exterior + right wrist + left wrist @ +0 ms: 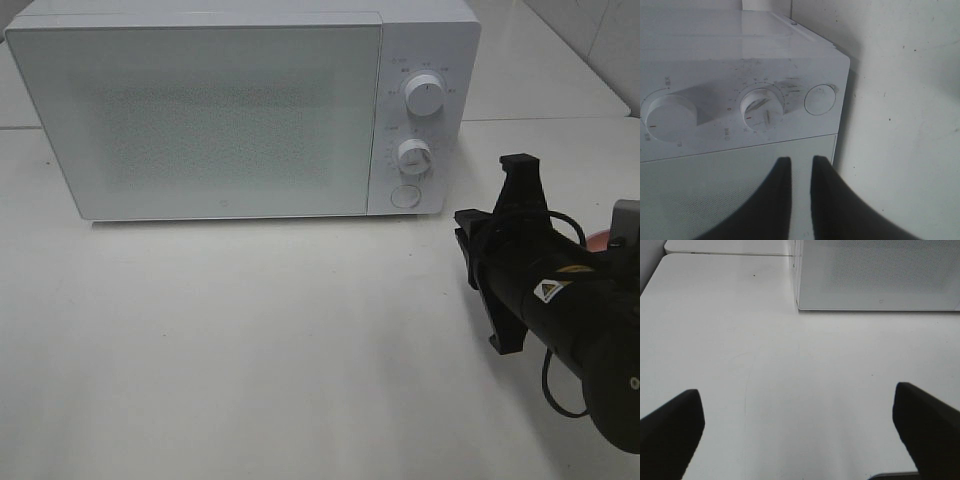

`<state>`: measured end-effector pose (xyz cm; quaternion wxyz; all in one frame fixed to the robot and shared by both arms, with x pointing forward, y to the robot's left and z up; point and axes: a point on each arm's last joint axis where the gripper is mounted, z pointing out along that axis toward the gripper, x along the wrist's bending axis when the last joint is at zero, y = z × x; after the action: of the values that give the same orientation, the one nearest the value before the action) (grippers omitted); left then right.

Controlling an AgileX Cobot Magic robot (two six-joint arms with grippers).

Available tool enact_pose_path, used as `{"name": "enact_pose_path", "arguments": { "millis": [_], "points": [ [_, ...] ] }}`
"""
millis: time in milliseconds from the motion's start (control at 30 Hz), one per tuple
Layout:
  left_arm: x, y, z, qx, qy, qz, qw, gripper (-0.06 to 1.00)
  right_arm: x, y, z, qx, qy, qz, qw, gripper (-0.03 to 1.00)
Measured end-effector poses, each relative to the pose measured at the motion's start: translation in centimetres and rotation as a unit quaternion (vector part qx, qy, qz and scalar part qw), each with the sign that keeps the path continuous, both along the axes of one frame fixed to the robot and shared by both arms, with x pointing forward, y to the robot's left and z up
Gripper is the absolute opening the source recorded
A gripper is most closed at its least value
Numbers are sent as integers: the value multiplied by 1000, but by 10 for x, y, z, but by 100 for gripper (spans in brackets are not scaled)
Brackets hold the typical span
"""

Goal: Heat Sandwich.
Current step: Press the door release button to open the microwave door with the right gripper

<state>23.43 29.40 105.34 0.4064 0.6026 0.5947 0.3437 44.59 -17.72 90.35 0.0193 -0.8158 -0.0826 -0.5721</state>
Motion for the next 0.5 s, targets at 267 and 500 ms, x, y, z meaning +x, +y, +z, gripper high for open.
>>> {"name": "enact_pose_path", "arguments": {
  "millis": [267,500],
  "points": [
    [0,0,0,0,0,0,1000,96,0,0,0,0,0,0,1000,1],
    [0,0,0,0,0,0,1000,96,2,1,-5,-6,7,0,1000,1]
  ]
}}
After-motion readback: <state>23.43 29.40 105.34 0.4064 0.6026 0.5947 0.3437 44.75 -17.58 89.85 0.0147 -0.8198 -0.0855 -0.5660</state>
